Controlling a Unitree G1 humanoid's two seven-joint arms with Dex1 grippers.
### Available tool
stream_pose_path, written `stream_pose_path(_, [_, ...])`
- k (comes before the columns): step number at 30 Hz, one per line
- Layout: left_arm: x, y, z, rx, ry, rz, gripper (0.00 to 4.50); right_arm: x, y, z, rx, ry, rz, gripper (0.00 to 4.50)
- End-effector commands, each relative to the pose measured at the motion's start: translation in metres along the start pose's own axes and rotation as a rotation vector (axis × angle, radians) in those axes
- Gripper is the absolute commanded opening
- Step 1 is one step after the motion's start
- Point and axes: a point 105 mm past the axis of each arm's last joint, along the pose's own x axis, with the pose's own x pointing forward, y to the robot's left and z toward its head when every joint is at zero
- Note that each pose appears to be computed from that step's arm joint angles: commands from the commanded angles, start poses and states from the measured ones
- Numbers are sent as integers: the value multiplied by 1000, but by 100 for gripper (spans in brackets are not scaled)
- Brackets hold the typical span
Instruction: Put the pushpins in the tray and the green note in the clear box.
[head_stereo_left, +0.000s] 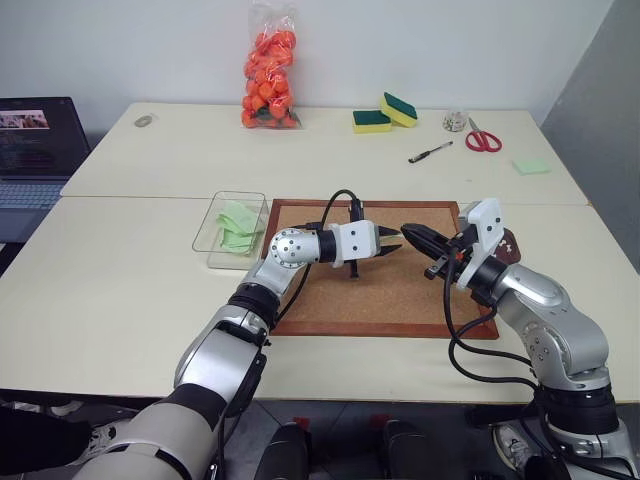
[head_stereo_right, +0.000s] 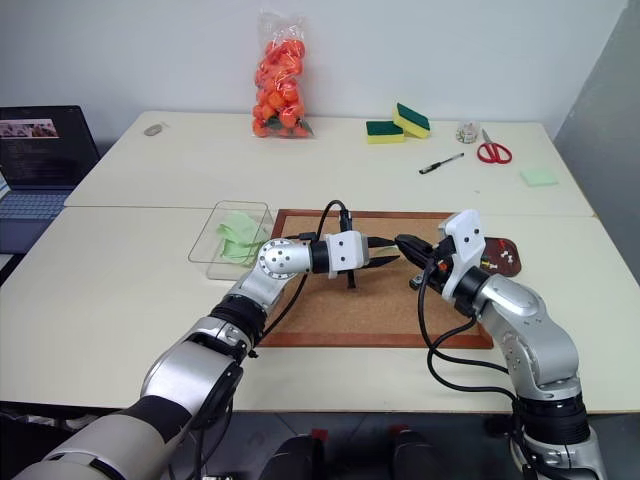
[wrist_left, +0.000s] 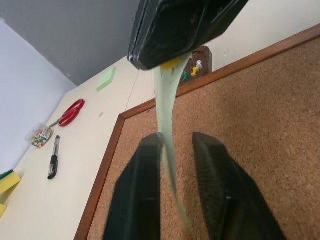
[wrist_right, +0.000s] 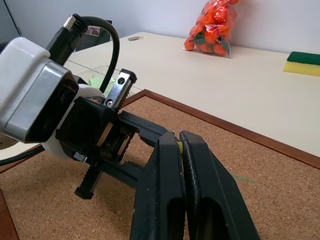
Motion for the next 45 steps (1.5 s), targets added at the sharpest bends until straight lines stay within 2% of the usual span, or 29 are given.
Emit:
stream_pose_path(1, [0,9,11,75,-27,11,12,-1,5,16,-20,-51,23,0])
stream_pose_path(9, [-4,14,18,190,-57,34,2,-1,2,17,21,-40,10,0])
stream_pose_path(17, [-10,10,24,377,-71,9,2,0,-16,29,195,-78,-84,0])
stream_pose_path(31, [-14,7,20,415,-62,14,2,-9,-28,37,215,-116,-163,0])
stream_pose_path(36, [-18,10,17,369,-49,17,2,-30,-59,29,48,-44,-299,0])
stream_pose_path(40, [-21,12,16,343,-44,9,2,-40,-78,13,-50,51,-375,0])
stream_pose_path(45, [-23,15,21,335,-52,3,2,-57,-120,-13,-108,177,-560,0])
